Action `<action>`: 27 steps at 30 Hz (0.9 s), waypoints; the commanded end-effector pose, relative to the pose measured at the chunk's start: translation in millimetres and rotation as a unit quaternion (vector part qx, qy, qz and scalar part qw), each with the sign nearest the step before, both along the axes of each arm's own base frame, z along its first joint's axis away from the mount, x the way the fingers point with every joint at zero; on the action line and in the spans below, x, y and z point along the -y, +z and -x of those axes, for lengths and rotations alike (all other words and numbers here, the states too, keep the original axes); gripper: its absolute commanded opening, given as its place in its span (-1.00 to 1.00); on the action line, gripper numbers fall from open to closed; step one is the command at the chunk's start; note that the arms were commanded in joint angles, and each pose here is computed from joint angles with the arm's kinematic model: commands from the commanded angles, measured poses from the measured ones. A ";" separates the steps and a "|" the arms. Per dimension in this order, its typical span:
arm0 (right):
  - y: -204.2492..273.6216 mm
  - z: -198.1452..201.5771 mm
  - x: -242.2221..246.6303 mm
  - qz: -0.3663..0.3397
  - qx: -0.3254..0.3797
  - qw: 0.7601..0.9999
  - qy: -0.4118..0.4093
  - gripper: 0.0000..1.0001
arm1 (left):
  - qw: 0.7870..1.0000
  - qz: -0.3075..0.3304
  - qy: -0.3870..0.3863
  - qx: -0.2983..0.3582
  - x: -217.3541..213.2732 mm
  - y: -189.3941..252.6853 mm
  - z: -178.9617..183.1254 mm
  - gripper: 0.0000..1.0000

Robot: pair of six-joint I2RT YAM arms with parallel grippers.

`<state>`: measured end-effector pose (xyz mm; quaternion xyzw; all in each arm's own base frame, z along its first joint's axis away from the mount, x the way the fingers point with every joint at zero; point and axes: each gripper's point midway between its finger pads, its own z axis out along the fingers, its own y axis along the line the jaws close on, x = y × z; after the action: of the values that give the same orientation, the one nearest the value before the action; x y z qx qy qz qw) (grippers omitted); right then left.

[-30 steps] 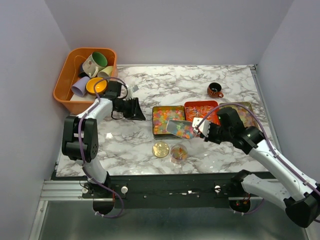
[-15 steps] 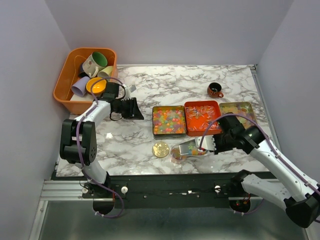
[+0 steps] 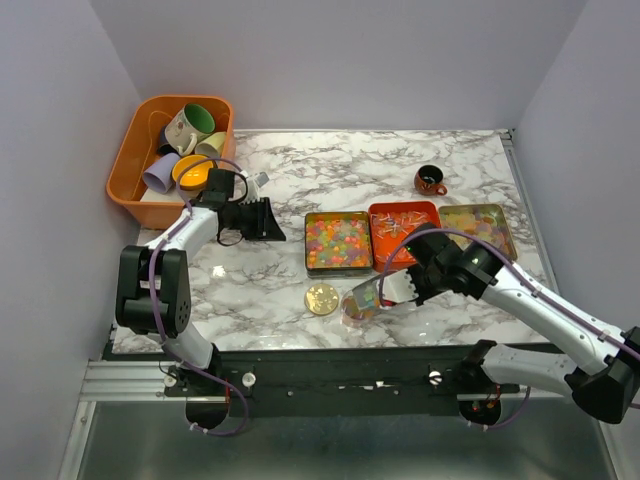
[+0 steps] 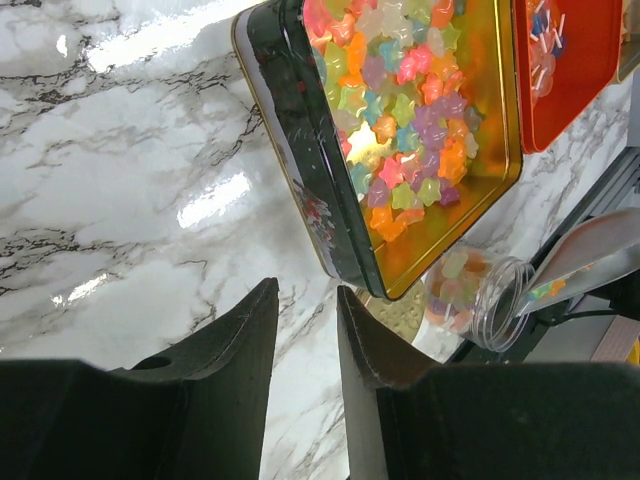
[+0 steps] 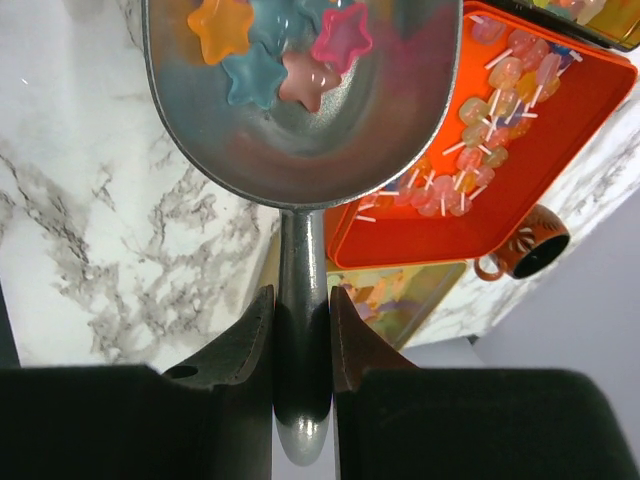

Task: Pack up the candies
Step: Place the fake candies in the packing bottle.

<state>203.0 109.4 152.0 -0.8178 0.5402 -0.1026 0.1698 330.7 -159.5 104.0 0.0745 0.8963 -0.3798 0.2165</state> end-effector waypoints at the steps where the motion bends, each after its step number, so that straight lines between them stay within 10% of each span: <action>1: 12.6 -7.9 8.8 0.065 0.044 0.997 -0.012 -0.99 | 1.000 0.009 0.010 0.026 -1.1 13.5 -6.7 -0.21; 27: 49.7 -7.1 5.5 0.144 0.096 0.985 -0.012 -0.99 | 0.998 0.055 0.015 0.041 9.0 32.3 -11.0 -0.13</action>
<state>210.3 111.1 181.4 -0.8154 0.5195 -0.2310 0.1086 343.0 -166.2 122.2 0.0603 0.8797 -0.4038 0.2437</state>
